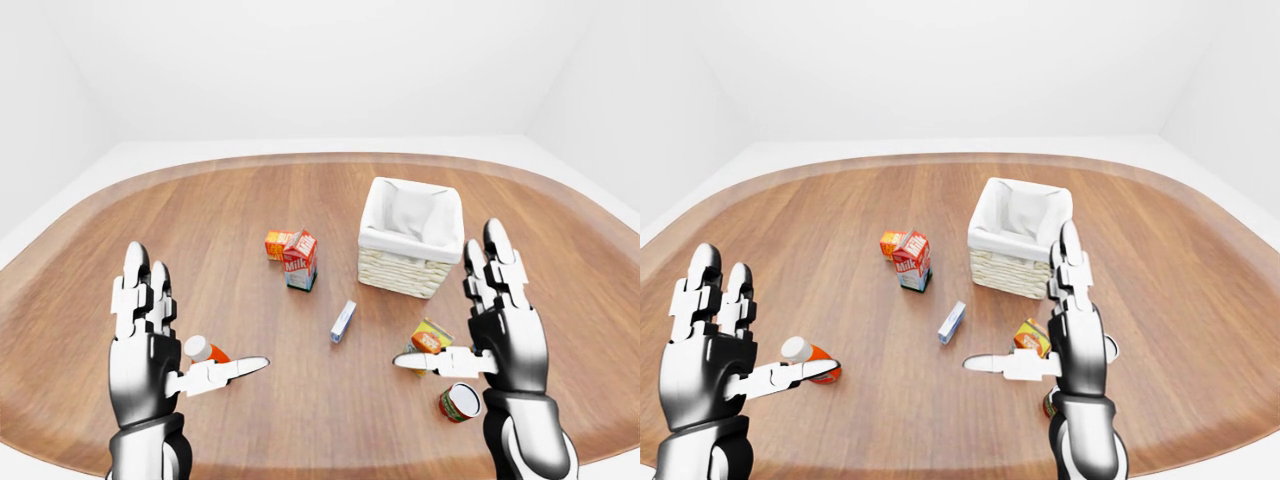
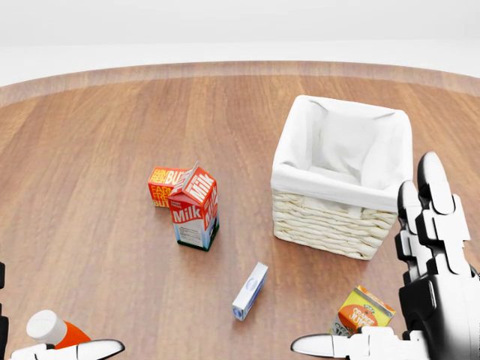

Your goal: Pick up the orange juice, and put it in the basket.

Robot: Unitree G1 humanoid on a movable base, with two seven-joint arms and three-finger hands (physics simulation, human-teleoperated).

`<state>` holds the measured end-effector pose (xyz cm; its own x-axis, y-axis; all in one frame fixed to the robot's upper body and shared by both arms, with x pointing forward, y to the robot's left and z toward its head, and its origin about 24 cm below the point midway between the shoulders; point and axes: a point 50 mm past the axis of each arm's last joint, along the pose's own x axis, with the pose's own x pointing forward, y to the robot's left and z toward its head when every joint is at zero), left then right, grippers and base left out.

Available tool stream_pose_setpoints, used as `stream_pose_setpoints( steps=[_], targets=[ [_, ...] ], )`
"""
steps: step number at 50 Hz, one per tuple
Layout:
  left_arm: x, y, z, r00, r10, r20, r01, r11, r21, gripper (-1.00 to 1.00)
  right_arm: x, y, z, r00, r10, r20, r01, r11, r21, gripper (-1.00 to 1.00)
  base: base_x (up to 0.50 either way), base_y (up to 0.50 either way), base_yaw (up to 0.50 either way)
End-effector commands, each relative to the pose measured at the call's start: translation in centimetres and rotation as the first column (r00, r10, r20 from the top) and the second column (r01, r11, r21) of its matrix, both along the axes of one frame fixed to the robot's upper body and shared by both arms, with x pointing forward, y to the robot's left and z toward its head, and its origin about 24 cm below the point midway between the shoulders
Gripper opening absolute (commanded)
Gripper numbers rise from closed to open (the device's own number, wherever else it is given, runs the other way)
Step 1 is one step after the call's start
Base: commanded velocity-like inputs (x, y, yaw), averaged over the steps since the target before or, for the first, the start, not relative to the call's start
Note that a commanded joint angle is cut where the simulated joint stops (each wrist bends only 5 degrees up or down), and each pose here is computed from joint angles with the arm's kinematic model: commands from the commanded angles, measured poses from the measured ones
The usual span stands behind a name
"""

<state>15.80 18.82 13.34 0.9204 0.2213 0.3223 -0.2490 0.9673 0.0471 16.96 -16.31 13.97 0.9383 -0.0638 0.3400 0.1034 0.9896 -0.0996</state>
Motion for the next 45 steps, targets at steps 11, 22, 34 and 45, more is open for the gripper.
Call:
stream_pose_setpoints(
  steps=[11,22,34,45],
  targets=[
    [-0.01,-0.14,-0.08,1.000,-0.013,-0.002,0.013,1.000,-0.003,1.00,-0.04,0.09,-0.36,0.999,0.030,-0.016,-0.030,0.999,0.036,1.00,0.09,-0.20,0.00],
    [0.10,-0.21,-0.19,1.000,-0.014,-0.005,0.014,1.000,-0.002,1.00,-0.09,0.04,-0.52,0.999,0.023,-0.024,-0.022,0.999,0.039,1.00,0.00,-0.25,0.00],
    [0.10,-0.26,-0.18,1.000,-0.014,-0.004,0.014,1.000,-0.002,1.00,0.22,-0.26,-0.74,1.000,0.005,-0.030,-0.004,0.999,0.042,1.00,0.00,-0.03,0.00],
    [-0.05,-0.15,-0.07,1.000,-0.012,-0.001,0.012,1.000,-0.006,1.00,0.60,-0.32,-0.84,1.000,-0.002,-0.031,0.003,0.999,0.034,1.00,0.00,0.00,0.00]
  ],
)
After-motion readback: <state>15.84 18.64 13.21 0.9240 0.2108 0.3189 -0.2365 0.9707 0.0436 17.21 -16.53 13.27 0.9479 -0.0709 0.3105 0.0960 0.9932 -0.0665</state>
